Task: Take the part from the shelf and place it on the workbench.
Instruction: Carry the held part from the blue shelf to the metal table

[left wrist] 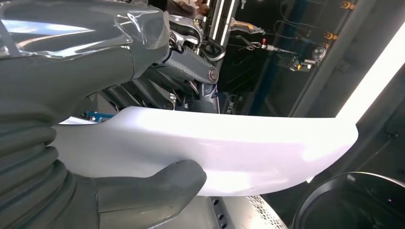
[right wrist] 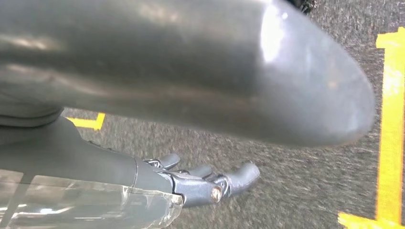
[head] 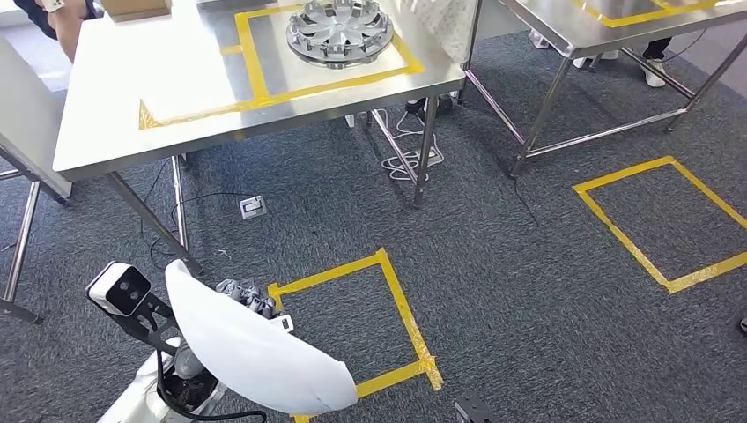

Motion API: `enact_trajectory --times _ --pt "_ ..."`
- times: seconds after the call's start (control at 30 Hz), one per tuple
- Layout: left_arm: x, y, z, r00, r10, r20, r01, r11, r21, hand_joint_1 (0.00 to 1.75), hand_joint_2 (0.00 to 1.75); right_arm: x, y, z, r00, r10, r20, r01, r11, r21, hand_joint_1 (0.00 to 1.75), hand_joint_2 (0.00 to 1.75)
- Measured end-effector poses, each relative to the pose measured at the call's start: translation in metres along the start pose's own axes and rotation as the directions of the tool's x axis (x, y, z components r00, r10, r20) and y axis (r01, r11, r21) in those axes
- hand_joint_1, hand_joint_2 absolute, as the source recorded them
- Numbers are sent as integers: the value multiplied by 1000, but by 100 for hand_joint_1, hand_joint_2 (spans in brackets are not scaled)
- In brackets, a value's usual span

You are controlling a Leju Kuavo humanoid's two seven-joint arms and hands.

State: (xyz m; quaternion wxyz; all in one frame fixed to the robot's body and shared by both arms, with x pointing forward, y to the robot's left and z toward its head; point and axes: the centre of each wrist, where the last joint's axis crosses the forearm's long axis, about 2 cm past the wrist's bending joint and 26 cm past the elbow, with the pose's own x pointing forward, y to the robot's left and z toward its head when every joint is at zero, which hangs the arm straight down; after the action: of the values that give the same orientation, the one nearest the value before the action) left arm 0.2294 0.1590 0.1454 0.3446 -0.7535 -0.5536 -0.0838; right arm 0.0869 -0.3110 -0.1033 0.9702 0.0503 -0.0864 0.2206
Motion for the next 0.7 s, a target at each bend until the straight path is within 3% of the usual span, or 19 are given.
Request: enact_trajectory --times 0.7 --pt "-2 1 2 1000 7 -4 -7 1000 8 175 175 -4 1 0 1000 -23 -17 22 1000 -6 0 0"
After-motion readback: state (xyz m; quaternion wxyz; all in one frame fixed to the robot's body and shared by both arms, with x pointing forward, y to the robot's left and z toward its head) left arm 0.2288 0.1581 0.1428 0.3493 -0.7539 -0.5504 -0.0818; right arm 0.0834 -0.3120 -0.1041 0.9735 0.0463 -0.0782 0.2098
